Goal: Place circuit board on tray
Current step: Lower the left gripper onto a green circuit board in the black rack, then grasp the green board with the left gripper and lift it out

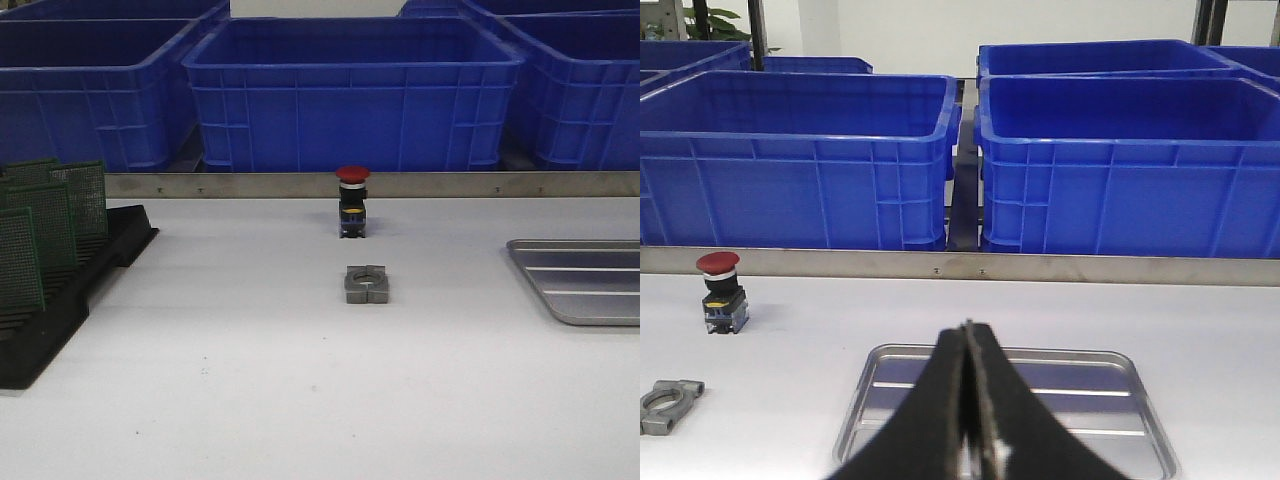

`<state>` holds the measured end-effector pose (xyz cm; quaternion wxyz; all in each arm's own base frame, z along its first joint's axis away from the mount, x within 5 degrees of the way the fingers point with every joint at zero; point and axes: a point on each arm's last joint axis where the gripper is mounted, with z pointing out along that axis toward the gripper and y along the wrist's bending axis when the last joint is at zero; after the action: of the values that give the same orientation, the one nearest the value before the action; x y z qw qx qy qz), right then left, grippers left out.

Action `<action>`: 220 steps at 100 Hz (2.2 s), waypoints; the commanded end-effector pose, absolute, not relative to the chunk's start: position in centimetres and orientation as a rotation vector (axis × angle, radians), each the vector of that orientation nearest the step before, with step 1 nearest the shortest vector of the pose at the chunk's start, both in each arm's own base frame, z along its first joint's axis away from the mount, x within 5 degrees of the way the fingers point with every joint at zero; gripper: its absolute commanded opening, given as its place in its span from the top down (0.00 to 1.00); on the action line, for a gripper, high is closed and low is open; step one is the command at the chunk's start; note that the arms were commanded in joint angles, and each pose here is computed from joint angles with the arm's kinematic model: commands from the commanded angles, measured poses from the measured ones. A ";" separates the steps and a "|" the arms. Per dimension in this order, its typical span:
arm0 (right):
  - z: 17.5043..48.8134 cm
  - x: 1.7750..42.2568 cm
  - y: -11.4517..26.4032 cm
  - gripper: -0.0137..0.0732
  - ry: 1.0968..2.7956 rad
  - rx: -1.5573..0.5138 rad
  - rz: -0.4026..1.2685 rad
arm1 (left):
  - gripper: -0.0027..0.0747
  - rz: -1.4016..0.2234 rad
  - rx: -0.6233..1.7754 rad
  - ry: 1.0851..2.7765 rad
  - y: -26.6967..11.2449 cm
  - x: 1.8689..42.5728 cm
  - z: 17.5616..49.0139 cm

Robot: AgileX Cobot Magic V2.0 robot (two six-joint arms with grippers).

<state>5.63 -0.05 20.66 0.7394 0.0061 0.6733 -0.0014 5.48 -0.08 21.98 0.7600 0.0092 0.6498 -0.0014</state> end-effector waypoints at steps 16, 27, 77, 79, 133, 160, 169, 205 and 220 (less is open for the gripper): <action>21.9 5.3 0.0 0.97 1.367 -0.001 -0.004 | 0.99 -0.020 0.026 1.450 -0.2 4.6 26.2; 21.9 5.3 0.0 0.97 1.367 -0.001 -0.004 | 0.99 -0.023 0.033 1.563 -0.2 5.0 28.0; 21.9 5.3 0.0 0.97 1.367 -0.001 -0.004 | 0.57 0.005 0.162 2.060 -0.7 12.6 32.6; 21.9 5.3 0.0 0.97 1.367 -0.001 -0.004 | 0.51 0.013 0.176 2.064 -0.7 13.0 32.7; 21.9 5.3 0.0 0.97 1.367 -0.001 -0.004 | 0.37 0.045 1.445 1.931 -3.9 24.0 31.4; 21.9 5.3 0.0 0.97 1.367 -0.001 -0.004 | 0.37 0.018 1.687 2.030 -3.4 29.5 28.7; 21.9 5.3 0.0 0.97 1.367 -0.001 -0.004 | 0.37 0.016 1.739 2.058 -3.2 31.2 27.7; 21.9 5.3 0.0 0.97 1.367 -0.001 -0.004 | 0.40 -0.113 1.812 2.122 -3.4 34.8 24.8; 21.9 5.3 0.0 0.97 1.367 -0.001 -0.004 | 0.63 -0.115 1.818 2.126 -3.4 34.9 24.7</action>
<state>5.63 -0.05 20.66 0.7394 0.0061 0.6733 -0.0014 34.90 -3.02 22.34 0.1380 0.6408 0.7534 -0.0524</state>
